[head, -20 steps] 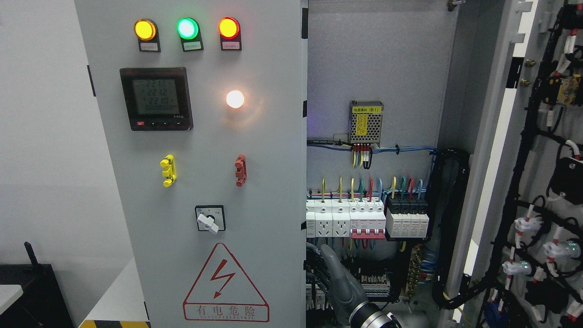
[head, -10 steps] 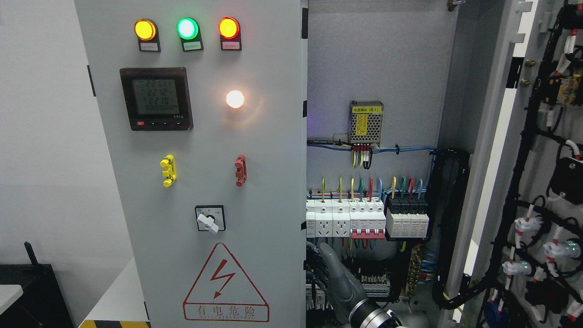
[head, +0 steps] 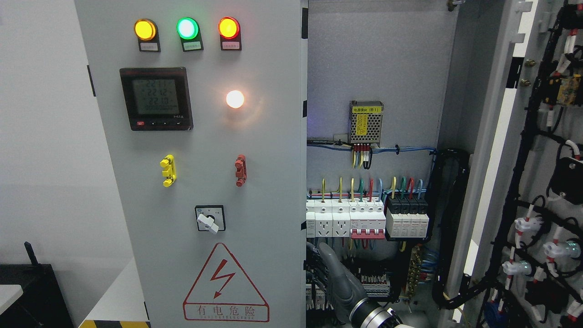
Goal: Open door with both hands
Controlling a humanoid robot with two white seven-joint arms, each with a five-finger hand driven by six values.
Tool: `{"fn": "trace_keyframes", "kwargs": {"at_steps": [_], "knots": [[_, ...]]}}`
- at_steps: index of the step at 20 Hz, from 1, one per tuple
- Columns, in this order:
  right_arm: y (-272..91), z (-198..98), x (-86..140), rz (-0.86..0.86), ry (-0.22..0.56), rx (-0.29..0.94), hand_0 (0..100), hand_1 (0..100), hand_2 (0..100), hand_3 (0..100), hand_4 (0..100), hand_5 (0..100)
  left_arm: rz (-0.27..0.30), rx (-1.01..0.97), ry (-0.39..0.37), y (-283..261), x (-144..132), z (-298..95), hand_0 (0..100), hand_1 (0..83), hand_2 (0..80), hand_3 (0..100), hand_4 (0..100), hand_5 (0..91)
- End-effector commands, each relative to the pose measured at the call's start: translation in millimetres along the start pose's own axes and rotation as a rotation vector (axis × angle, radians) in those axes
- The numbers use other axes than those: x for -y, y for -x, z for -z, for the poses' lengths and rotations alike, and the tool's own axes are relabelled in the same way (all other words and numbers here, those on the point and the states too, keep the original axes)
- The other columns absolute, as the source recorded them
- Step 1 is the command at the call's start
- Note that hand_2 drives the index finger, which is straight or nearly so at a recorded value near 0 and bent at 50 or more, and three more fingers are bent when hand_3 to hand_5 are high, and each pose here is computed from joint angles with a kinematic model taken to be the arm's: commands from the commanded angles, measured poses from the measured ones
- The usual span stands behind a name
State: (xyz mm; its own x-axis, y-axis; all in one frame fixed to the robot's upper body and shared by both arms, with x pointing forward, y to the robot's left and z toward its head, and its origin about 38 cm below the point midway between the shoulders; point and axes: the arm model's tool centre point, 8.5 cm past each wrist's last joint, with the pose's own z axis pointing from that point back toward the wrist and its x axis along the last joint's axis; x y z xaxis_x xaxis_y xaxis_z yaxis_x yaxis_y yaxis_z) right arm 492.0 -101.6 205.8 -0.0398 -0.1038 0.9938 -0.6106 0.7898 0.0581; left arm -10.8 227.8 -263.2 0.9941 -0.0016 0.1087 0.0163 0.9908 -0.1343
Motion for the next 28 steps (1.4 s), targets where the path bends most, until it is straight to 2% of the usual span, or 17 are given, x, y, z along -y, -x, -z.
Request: {"fn": "trace_keyframes", "kwargs": {"at_steps": [1, 13, 17, 28], "knots": [[1.2, -0.1, 4.7, -0.005, 0.002, -0.009, 11, 0, 0, 0, 0, 0, -0.003, 0.002, 0.0, -0.5, -0.3, 0.0, 0, 0.0, 0.0, 0, 3, 0.0], [-1.1, 0.4, 5.6, -0.006, 0.0, -0.006, 11, 0, 0, 0, 0, 0, -0.003, 0.001, 0.0, 0.0, -0.3, 0.0, 0, 0.0, 0.0, 0, 3, 0.0], [-1.7, 0.1, 1.6, -0.007, -0.04, -0.003, 11, 0, 0, 0, 0, 0, -0.004, 0.001, -0.001, 0.0, -0.3, -0.1, 0, 0.0, 0.0, 0, 3, 0.0], [-3.8, 2.0, 0.0, -0.009, -0.077, -0.009, 11, 0, 0, 0, 0, 0, -0.003, 0.001, 0.0, 0.0, -0.3, 0.0, 0, 0.0, 0.0, 0, 3, 0.0]]}}
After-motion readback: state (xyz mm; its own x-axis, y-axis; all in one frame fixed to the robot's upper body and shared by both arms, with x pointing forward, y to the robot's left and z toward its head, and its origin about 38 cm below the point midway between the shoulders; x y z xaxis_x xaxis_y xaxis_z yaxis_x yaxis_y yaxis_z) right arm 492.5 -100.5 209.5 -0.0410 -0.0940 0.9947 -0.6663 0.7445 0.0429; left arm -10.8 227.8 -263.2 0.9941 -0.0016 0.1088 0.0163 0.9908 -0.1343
